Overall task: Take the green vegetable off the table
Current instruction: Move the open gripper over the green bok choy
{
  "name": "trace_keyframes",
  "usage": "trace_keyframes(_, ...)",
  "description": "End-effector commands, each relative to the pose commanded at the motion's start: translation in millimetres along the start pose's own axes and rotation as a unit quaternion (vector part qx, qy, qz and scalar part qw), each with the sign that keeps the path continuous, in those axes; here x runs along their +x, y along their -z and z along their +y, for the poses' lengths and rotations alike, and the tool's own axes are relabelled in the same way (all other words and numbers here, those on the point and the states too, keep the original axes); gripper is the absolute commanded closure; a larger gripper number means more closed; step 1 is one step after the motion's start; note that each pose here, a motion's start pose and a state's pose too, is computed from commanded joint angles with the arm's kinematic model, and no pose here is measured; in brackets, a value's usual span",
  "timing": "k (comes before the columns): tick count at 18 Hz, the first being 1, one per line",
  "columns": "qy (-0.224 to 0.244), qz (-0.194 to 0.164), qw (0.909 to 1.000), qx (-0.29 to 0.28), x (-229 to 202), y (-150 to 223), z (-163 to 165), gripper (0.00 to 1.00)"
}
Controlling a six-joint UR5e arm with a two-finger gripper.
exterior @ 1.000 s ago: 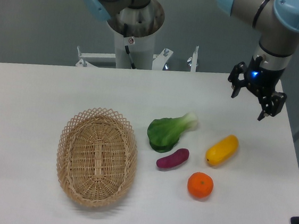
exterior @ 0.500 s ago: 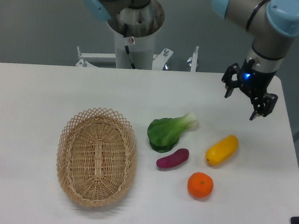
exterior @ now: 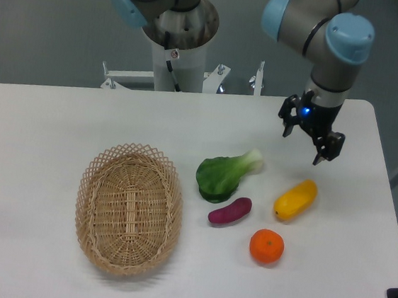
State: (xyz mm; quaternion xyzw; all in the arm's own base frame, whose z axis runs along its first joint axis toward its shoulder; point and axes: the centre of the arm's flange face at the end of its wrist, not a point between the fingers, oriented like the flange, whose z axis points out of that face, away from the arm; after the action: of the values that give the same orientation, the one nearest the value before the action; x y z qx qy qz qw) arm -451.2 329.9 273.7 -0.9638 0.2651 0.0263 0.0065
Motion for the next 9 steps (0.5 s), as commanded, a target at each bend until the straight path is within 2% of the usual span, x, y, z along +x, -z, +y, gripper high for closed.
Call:
trace_keyframes(2, -0.009, 0.01, 0.9994, -0.033, 2.6, -5.6, -10.3, 0.0)
trace_keyframes(9, 0.016, 0.047, 0.9983, -0.031, 42.6, -33.9, -27.0, 0.0)
